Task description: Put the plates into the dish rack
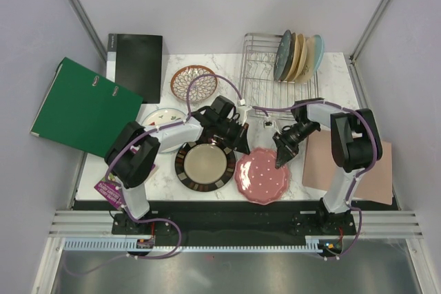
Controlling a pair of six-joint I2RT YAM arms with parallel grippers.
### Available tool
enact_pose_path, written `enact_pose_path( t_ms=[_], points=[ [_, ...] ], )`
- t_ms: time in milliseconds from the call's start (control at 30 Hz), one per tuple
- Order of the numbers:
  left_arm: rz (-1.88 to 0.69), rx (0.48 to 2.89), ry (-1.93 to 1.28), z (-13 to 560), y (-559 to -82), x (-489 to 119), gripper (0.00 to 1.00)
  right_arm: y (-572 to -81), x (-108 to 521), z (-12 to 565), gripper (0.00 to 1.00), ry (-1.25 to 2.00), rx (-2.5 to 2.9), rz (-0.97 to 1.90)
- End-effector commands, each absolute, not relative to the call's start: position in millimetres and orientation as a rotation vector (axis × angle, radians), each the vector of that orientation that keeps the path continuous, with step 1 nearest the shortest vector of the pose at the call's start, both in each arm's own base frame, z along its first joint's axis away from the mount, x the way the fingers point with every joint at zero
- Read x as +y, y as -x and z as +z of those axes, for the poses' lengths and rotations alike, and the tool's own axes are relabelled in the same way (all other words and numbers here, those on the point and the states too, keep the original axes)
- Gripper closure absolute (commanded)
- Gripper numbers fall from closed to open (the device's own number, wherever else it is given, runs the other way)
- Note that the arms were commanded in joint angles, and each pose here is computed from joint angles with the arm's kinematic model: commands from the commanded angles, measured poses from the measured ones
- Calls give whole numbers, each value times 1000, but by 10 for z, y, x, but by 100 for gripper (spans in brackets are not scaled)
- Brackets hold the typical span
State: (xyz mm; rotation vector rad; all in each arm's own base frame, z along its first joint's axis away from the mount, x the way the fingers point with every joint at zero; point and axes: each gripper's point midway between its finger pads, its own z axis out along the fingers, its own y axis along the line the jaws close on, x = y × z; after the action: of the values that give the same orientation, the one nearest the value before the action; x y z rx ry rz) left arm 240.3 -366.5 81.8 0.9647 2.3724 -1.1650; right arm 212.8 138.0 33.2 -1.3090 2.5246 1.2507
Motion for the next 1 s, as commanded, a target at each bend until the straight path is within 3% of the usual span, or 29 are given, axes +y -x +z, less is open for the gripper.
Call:
enact_pose_path(
  t_ms=[0, 200, 433, 533, 700, 867, 967],
  points=[
    [-1242, 2087, -969, 1583, -2644, -3955, 98, -2134, 1519, 393, 95, 1355, 2407, 1310],
    [-1199, 2119, -957, 1496, -2668, -3911, 98, -2048, 1434, 533, 100, 1389, 2400, 1207],
    [-1058, 2116, -970, 1599, -2753, -3745, 63, -2118, 1309, 884, 100, 1365, 2378, 1085],
    [-995, 2075, -982, 1801, -2812, -3628, 54, -2231, 1239, 1095, 100, 1324, 2368, 1028],
    [-858, 1980, -879, 2277, -3261, -3275, 49, -2601, 1149, 1618, 100, 1218, 2312, 893],
    [-653, 1992, -617, 2483, -4151, -2619, 54, -3107, 1153, 2332, 100, 1049, 2217, 790],
    [-508, 2030, -542, 2298, -4572, -2326, 73, -3415, 1214, 2741, 100, 947, 2155, 778]
  ],
)
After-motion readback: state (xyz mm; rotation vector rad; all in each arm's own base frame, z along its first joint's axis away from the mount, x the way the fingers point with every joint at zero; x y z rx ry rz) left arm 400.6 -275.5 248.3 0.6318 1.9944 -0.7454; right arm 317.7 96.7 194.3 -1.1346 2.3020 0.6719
